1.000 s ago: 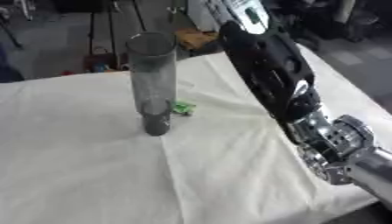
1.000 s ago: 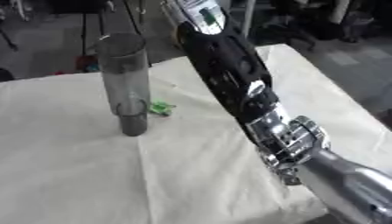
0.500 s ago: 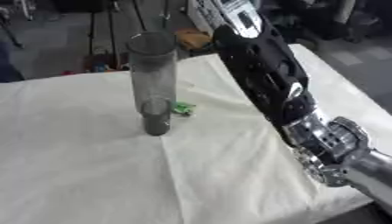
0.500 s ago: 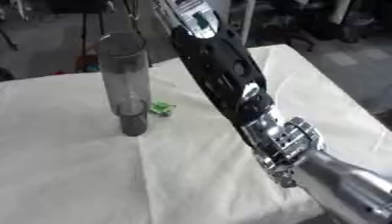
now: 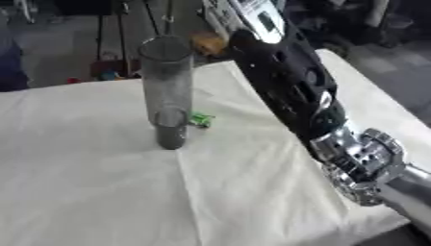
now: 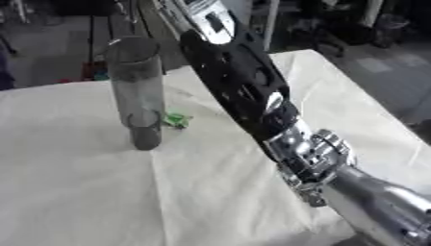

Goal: Arrange flowers into the vase.

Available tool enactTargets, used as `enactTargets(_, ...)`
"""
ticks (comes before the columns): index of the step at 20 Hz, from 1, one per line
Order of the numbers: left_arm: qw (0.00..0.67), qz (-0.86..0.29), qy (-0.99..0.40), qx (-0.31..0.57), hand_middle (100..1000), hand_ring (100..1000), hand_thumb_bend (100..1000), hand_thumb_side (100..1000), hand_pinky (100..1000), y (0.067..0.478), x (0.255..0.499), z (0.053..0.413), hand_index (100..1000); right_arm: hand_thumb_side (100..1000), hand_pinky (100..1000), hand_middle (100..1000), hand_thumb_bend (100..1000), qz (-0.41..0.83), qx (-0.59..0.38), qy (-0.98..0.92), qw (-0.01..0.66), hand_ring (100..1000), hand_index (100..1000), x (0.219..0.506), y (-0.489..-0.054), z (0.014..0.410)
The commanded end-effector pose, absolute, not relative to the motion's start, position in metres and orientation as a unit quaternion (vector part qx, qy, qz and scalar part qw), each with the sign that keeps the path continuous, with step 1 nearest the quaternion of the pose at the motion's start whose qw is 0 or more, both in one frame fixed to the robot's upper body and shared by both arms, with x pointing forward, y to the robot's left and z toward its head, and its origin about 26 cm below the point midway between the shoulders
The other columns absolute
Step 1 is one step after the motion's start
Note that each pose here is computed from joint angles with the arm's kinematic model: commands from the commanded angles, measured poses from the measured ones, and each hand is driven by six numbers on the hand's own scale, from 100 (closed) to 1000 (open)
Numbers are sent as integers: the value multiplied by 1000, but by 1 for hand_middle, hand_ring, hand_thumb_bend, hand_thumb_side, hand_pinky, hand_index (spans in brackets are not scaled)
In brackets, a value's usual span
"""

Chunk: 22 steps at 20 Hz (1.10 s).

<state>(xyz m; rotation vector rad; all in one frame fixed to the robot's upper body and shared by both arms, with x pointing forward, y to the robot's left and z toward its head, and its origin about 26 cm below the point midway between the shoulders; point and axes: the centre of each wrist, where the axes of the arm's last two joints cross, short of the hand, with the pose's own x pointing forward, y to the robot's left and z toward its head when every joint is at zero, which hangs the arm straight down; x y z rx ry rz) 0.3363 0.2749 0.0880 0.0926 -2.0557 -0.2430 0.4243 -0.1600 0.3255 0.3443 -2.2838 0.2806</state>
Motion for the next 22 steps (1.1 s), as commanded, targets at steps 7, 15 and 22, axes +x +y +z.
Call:
enactTargets(7,500,-104,-859,39,905,1000,801,1000,788,276,338,95,897,632,100,100,349,139,140,-890,412,100,100,425,-156,318)
enactTargets(15,501,-103,-858,39,905,1000,799,1000,789,277,337,95,897,619,100,100,420,134,118,-881,439,100,100,439,-161,290)
enactTargets(22,501,-102,-859,39,905,1000,799,1000,789,277,337,95,898,623,100,100,455,141,105,-884,433,100,100,446,-163,276)
